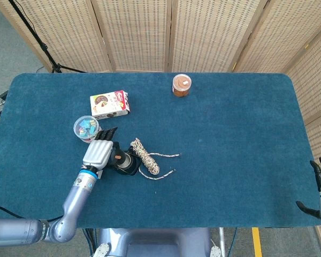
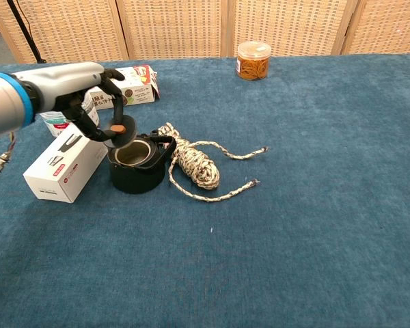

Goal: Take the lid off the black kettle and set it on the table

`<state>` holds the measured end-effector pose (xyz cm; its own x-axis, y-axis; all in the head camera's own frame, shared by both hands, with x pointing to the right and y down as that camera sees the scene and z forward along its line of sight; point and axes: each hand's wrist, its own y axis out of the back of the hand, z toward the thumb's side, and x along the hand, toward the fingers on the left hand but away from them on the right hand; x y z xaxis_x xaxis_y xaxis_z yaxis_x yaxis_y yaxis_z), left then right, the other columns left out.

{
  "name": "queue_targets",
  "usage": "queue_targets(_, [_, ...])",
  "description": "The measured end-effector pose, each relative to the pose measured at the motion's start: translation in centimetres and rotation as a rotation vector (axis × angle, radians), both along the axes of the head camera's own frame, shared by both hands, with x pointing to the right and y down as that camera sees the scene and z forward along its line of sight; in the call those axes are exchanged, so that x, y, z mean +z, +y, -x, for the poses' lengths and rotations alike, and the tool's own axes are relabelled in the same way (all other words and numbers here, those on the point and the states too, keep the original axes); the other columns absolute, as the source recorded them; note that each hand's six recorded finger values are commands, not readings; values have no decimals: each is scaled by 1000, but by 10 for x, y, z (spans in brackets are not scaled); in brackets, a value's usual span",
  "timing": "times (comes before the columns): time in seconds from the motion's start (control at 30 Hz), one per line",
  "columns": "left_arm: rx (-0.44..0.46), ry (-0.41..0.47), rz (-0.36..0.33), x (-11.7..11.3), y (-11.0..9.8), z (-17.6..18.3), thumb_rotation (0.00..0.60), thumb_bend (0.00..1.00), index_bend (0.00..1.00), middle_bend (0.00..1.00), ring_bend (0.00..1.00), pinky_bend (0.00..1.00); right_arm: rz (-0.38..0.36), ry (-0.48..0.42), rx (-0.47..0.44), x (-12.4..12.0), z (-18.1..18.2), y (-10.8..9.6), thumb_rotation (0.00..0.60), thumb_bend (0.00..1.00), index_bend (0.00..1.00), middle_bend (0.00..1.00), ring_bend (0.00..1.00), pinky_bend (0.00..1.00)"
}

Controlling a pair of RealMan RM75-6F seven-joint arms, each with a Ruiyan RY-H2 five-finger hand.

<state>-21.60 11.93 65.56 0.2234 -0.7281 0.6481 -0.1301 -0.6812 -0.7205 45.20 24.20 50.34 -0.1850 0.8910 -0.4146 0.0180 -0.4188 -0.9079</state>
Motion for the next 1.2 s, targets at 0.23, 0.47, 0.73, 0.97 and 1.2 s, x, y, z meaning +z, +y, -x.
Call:
queue_targets(0.23, [14,35,-2,-8,9,23,600,350,616,0,0,0,8,6,-9,3,3,1,600,0,0,0,0,0])
queue_targets(0.47, [44,84,9,-11,26,47,600,351,616,0,0,0,11,11,-15,5,5,1,600,0,0,0,0,0])
queue_targets(0.73, [95,101,38,-11,66,71,600,351,616,0,0,0,17,15,-21,7,7,2,600,0,0,0,0,0])
queue_targets(0.97, [94,92,66,1,91,74,600,351,616,0,0,0,18,14,-22,7,8,3,600,0,0,0,0,0])
queue_targets(1.2, [102,118,37,9,97,61,600,350,616,0,0,0,17,14,-16,6,6,2,600,0,0,0,0,0])
